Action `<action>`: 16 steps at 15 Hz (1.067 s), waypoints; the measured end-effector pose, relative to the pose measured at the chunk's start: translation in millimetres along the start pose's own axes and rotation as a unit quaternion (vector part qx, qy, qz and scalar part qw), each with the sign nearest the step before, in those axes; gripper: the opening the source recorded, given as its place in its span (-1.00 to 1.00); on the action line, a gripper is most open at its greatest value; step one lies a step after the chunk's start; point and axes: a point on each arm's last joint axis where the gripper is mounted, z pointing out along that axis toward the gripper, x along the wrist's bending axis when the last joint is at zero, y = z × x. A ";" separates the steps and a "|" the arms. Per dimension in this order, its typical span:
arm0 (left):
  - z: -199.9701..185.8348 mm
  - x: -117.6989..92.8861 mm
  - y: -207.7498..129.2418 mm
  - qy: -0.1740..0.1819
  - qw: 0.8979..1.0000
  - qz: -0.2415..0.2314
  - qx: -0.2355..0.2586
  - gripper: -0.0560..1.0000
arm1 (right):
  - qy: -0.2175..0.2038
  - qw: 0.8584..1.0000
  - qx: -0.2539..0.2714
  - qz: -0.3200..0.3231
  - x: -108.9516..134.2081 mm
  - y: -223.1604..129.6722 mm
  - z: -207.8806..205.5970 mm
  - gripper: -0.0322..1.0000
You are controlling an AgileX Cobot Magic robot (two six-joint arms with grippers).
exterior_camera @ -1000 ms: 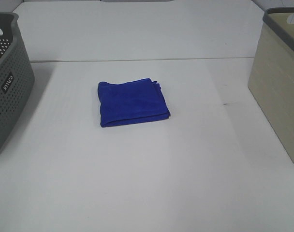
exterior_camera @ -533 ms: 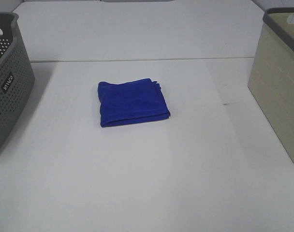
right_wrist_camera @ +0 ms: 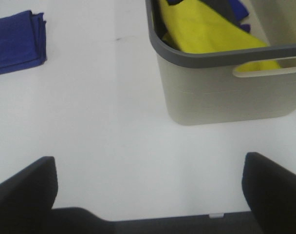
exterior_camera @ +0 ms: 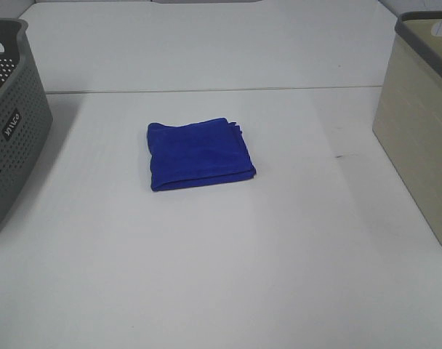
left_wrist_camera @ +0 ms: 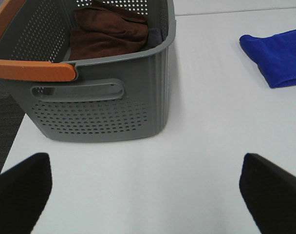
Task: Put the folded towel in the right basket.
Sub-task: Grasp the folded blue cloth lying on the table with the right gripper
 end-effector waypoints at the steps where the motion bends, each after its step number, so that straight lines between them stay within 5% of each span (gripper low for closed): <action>1: 0.0 0.1 0.0 0.000 1.000 0.000 0.000 0.95 | 0.006 1.000 0.014 0.003 2.6 14.8 1.0 0.96; 6: 0.0 0.5 0.0 0.003 1.000 0.001 0.000 0.95 | 0.050 0.991 0.119 0.025 19.8 130.4 65.9 0.95; 9: 0.0 0.5 0.0 0.003 1.000 0.004 0.000 0.95 | 0.148 0.977 0.139 0.064 39.1 167.3 128.5 0.94; 12: 0.0 0.5 0.0 0.003 1.000 0.005 0.000 0.95 | 0.215 0.959 0.179 0.054 84.4 176.3 203.2 0.86; 16: 0.0 0.5 0.0 0.003 1.000 0.006 0.000 0.95 | 0.236 0.939 0.248 0.039 125.7 173.9 310.7 0.84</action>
